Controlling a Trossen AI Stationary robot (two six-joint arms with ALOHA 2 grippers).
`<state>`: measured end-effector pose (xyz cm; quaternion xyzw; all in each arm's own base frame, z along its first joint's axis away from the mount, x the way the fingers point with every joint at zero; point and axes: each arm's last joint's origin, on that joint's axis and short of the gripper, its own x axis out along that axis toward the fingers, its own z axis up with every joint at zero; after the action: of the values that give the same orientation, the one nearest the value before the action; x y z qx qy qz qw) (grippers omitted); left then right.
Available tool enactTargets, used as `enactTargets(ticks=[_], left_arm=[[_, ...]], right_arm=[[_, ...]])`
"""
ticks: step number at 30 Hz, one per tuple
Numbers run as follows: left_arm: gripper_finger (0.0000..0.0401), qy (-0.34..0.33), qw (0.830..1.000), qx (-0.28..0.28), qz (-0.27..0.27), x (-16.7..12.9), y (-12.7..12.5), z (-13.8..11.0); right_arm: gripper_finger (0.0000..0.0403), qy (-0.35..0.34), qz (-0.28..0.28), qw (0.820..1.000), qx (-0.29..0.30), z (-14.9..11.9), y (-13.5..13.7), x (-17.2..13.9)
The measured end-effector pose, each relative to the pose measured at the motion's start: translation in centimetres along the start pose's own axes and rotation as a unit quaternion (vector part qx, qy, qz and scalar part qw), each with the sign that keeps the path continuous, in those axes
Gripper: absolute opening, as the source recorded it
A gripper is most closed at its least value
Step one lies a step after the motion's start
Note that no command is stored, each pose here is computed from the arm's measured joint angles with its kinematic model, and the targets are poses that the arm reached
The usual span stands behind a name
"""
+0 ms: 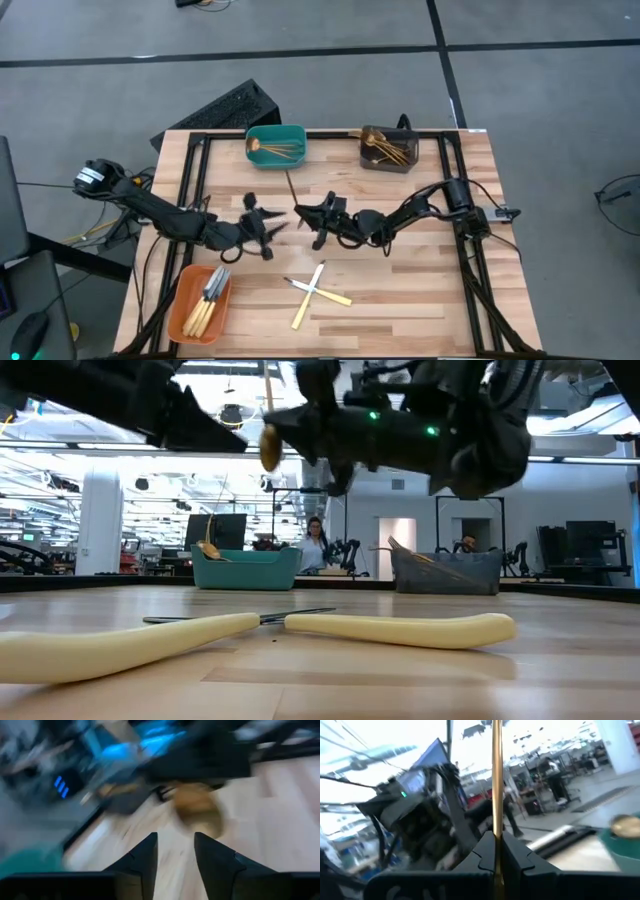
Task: Sort silverware by color (type)
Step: Put the gold spoon into the green bin
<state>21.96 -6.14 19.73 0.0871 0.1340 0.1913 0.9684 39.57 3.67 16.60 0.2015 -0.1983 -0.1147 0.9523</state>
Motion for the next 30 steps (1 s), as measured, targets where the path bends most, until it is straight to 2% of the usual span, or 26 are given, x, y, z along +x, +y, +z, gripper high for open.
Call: enactTargets(ticks=[2,5,9,13,15,17,21,23,26,30], left_arm=[[0.0127,-0.025,0.998,0.042,-0.029,0.5,-0.7,0.2],[0.0145,-0.035,0.995,0.082,-0.055,1.3,-1.5,-0.3],[0.0169,-0.026,0.996,0.081,0.003,2.0,-1.9,-1.0],[0.0185,-0.026,0.995,0.072,0.063,2.2,-1.7,-1.0],[0.0187,-0.036,0.995,0.066,0.067,2.1,-1.7,-0.7],[0.0186,-0.053,0.995,0.067,0.047,2.1,-1.8,-0.3],[0.0168,-0.084,0.994,0.074,0.008,2.0,-1.9,0.3],[0.0152,-0.088,0.993,0.073,0.006,2.0,-1.9,0.3],[0.0113,-0.089,0.993,0.071,0.01,2.0,-1.9,0.4],[0.0042,-0.086,0.994,0.071,0.014,2.0,-1.8,0.3]], right_arm=[[0.0031,-0.012,0.009,1.0,0.002,0.0,0.5,0.5],[0.0031,-0.038,0.009,0.999,-0.028,0.5,1.2,0.9],[0.0031,-0.053,-0.001,0.997,-0.064,1.1,1.9,1.2],[0.0031,-0.057,-0.004,0.996,-0.064,1.3,2.0,1.4],[0.0031,-0.055,-0.006,0.996,-0.066,1.2,1.9,1.4],[0.0031,-0.054,-0.007,0.996,-0.066,1.2,1.9,1.4],[0.0031,-0.057,-0.019,0.996,-0.066,1.2,1.8,1.4],[0.0031,-0.056,-0.019,0.996,-0.067,1.2,1.8,1.4],[0.0037,-0.047,-0.022,0.996,-0.069,1.0,1.7,1.5],[0.0039,-0.04,-0.017,0.996,-0.072,0.9,1.7,1.5]])
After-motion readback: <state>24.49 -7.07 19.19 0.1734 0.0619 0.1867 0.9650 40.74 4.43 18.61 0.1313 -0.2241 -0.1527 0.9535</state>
